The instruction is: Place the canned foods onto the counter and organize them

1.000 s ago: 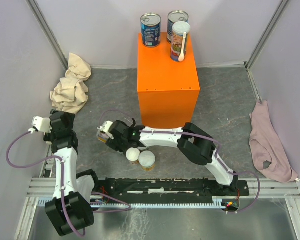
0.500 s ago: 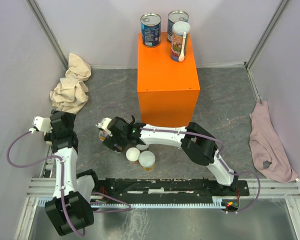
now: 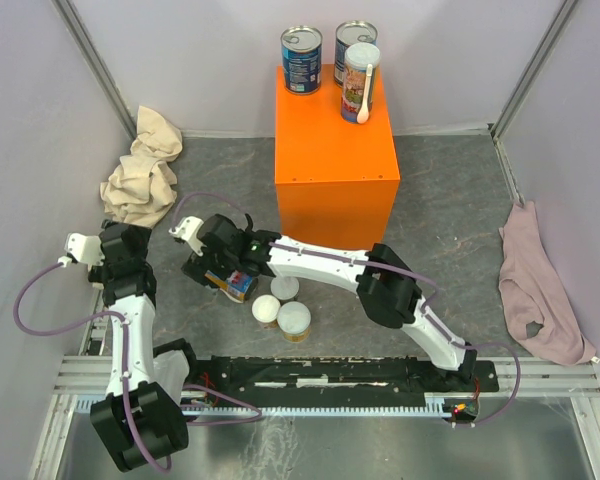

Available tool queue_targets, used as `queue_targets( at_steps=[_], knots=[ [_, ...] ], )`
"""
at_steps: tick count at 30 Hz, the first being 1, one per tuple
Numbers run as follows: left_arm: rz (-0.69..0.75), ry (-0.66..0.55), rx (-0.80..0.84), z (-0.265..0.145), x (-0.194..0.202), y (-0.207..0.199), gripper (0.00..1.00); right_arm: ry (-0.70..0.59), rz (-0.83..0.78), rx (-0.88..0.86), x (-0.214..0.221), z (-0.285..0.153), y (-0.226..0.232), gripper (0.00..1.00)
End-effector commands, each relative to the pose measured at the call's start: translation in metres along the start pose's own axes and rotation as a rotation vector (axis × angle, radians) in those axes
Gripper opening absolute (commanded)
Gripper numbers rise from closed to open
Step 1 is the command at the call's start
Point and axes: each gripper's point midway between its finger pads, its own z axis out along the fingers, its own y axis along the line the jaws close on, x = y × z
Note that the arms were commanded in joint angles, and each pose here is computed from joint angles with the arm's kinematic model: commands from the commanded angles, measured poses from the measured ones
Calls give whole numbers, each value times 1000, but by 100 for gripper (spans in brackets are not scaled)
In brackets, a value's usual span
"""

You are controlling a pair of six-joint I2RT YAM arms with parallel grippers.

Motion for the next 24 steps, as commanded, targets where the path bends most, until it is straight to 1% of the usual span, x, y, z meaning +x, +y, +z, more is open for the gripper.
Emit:
queue_targets(
  at_steps=[1,13,18,24],
  knots=[
    [-65,-34,20,2,-9,-7,99,4,25,-25,-1,18,-6,100],
    [-78,-31,17,4,-10,-5,99,41,56,-78,12,45,-9,98],
    [-82,-29,13,6,-10,-3,99,57,65,-110,17,53,-3,96],
    [-81,-26,13,6,-9,-3,99,73,100,-155,26,62,6,92]
  ],
)
